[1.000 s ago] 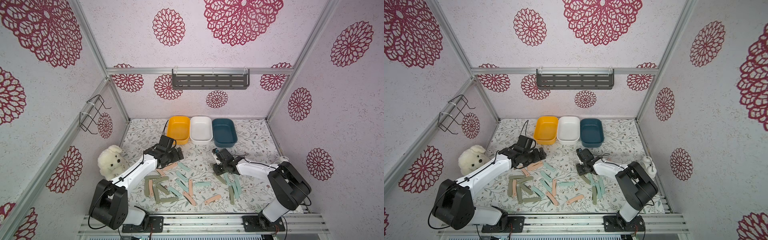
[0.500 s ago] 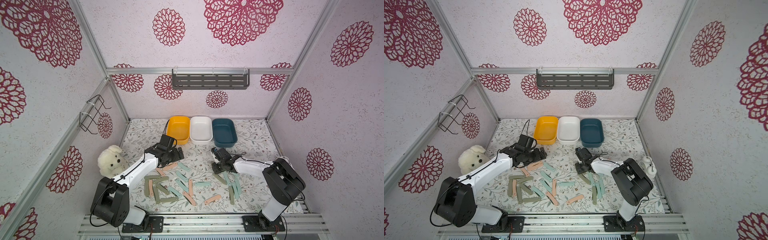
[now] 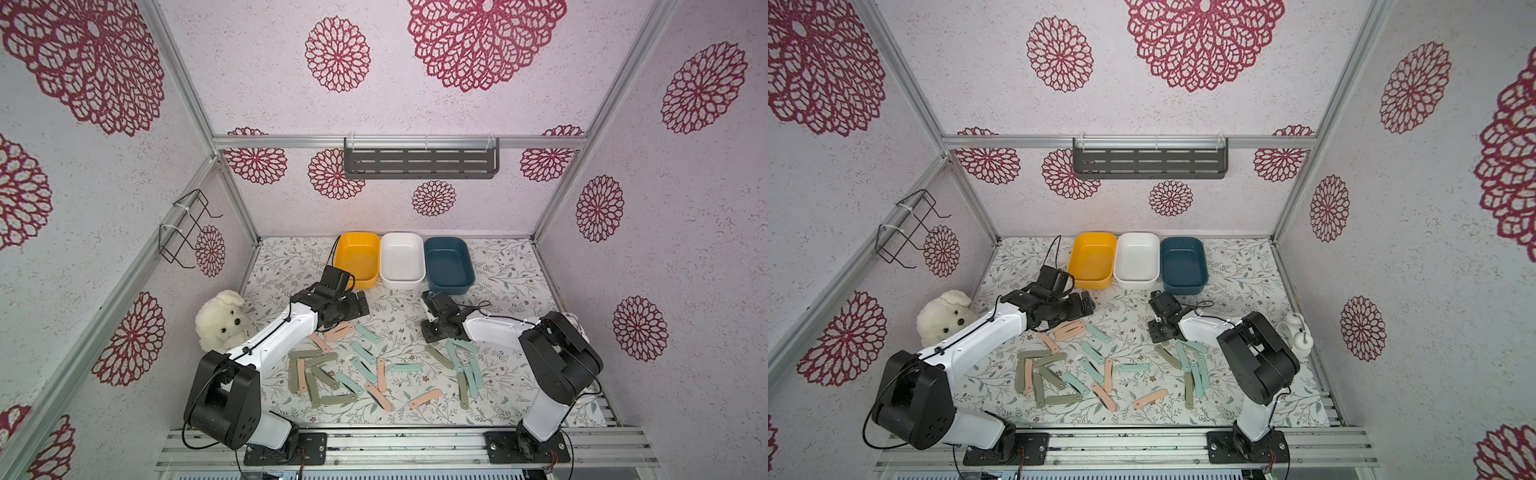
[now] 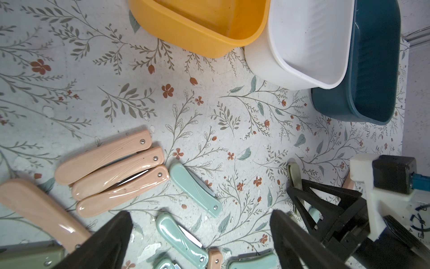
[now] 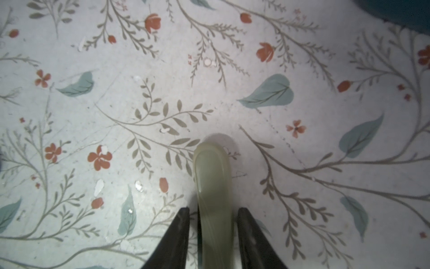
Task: Place the fruit knives into the storage box by color
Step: Pick up the fruit knife from the center of the board.
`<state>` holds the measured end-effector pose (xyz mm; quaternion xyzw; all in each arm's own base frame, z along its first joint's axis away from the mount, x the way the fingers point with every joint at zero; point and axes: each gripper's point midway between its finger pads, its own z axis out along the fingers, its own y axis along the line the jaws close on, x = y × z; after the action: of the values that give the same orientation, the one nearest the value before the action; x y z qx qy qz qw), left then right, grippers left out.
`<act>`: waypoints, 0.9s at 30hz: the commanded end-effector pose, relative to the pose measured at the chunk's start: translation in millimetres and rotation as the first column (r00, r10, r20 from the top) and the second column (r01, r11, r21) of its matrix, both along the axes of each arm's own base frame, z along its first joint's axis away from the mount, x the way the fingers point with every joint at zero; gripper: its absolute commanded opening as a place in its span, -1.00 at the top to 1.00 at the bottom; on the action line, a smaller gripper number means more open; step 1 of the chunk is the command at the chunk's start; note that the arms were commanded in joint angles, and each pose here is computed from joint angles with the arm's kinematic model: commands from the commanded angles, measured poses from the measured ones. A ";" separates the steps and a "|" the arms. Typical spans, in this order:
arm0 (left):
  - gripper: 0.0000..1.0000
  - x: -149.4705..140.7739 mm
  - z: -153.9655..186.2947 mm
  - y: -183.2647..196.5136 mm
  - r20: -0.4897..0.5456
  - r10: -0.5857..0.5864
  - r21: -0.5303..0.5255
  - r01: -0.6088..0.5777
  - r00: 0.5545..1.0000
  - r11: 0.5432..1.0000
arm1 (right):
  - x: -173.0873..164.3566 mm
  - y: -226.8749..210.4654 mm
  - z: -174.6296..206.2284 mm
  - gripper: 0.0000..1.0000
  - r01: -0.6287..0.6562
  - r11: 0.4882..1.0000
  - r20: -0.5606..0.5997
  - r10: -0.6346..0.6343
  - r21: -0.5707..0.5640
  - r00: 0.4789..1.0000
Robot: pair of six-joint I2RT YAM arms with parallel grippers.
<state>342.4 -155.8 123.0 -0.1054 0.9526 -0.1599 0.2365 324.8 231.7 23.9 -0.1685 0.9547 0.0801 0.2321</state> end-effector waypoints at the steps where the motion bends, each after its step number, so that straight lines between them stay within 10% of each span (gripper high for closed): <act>1: -0.95 4.3 5.3 -4.7 0.022 -0.020 0.008 0.020 1.000 1.000 | -0.2 -9.4 -14.4 0.17 0.026 0.998 -0.036 -0.028 -0.051 0.999; 27: -0.95 9.0 13.3 -5.8 0.039 -0.029 0.016 0.029 0.999 0.999 | 7.2 -16.0 -2.9 0.56 0.091 0.993 -0.015 -0.092 -0.069 0.996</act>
<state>344.9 -156.3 125.9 -0.0995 0.9524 -0.1585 0.2408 340.9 230.4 24.0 -0.1467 0.9563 0.0617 0.2454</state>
